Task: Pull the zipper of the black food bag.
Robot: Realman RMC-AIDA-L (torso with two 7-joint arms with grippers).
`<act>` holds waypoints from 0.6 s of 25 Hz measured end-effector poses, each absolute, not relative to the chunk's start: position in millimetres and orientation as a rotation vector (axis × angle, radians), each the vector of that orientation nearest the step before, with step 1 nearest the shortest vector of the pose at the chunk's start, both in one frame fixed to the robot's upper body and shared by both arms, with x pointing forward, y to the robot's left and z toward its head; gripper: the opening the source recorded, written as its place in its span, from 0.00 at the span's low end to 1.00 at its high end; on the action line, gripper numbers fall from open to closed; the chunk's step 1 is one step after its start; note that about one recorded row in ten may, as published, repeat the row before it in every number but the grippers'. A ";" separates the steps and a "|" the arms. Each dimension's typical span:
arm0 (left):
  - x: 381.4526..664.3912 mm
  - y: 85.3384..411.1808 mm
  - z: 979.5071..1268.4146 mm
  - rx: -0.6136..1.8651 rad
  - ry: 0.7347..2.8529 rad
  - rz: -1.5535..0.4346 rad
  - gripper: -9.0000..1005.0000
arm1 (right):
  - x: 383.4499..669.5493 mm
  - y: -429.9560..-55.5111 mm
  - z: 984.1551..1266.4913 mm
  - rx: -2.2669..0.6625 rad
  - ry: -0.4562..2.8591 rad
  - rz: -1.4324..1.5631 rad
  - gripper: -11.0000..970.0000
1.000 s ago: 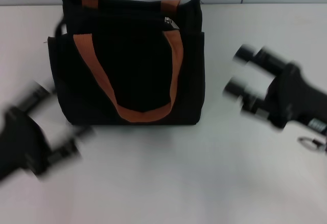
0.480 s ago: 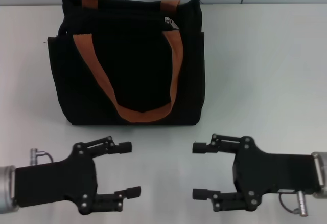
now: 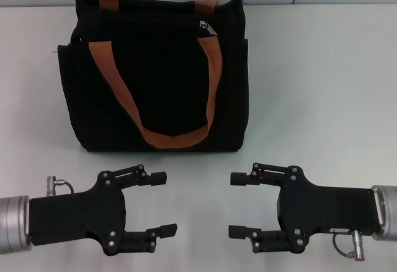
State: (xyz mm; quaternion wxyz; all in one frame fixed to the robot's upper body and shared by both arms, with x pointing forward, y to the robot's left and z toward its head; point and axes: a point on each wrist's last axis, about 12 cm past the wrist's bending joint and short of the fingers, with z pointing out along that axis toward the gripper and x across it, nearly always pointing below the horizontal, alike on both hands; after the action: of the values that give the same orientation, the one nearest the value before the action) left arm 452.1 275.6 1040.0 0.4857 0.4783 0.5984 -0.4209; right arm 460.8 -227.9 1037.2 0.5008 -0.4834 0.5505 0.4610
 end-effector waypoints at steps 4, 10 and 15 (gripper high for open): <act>451.6 275.4 1039.8 1.160 1.456 -1.026 0.82 | 463.2 -226.8 1037.4 -1.174 1.333 1.107 0.78; 449.4 276.0 1039.6 1.155 1.452 -1.031 0.82 | 463.9 -224.9 1037.6 -1.173 1.331 1.114 0.78; 448.5 275.7 1039.2 1.153 1.452 -1.033 0.82 | 463.3 -223.6 1037.1 -1.155 1.333 1.120 0.78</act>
State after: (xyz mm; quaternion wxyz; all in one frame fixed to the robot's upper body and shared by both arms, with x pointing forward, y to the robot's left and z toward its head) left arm 448.5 275.7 1039.2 0.4878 0.4743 0.5971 -0.4250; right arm 463.3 -223.6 1037.1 0.5021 -0.4782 0.5516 0.4636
